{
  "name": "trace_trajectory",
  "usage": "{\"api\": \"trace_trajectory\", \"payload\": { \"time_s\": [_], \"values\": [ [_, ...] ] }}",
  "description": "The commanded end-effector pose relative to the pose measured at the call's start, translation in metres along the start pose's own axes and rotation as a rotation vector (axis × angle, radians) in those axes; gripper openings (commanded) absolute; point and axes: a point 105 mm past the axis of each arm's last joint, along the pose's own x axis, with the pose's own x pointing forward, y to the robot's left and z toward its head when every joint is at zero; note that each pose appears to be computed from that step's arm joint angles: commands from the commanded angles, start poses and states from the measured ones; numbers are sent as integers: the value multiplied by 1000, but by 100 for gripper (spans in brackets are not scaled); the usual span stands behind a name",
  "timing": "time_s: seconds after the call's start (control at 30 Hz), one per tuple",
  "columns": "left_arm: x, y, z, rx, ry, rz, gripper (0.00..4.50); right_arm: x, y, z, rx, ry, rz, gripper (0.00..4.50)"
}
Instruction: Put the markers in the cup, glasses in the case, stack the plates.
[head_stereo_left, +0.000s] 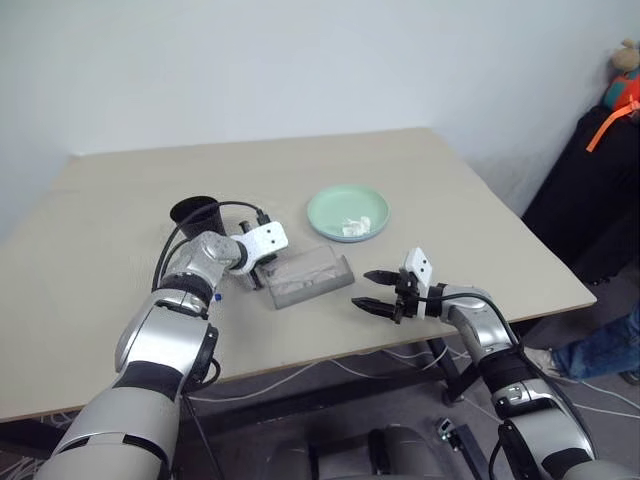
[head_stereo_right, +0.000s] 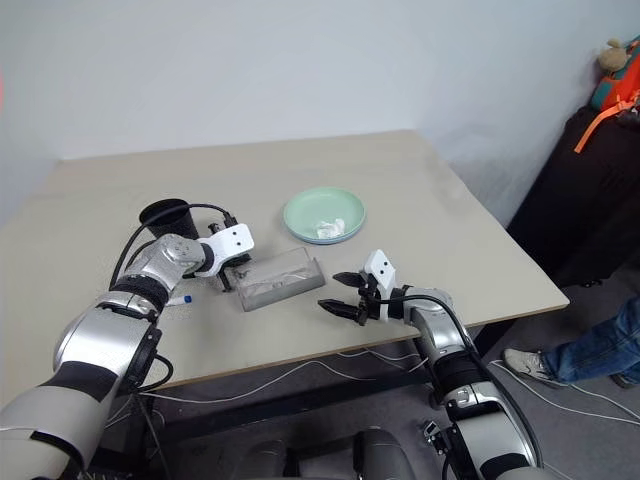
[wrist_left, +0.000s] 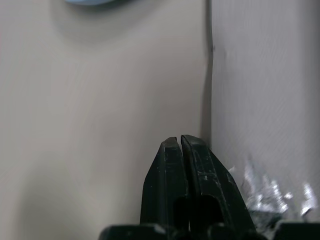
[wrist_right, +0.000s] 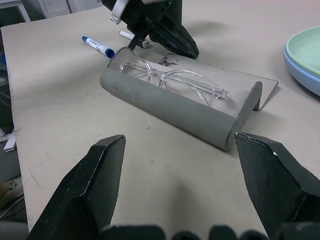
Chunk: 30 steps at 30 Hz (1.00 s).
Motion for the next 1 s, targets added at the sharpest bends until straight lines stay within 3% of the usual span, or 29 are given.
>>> {"api": "trace_trajectory", "payload": {
  "time_s": [0.03,0.17,0.3,0.53,0.63,0.77,1.0],
  "values": [
    [-13,19,28,-84,-134,11,1,2,-3,15,-42,-40,-4,379],
    [-23,25,47,-204,-285,-21,1,5,-2,15,-41,-41,3,379],
    [-33,24,58,-211,-374,-94,1,7,-1,14,-40,-38,13,379],
    [-39,12,64,-202,-429,-224,1,9,-1,14,-42,-38,19,379],
    [-36,25,58,-162,-373,-84,1,11,0,14,-42,-39,24,379],
    [-28,32,38,31,-195,64,1,11,1,13,-39,-37,30,379],
    [-12,16,17,220,-33,49,1,11,1,12,-35,-36,31,379]
  ]
}}
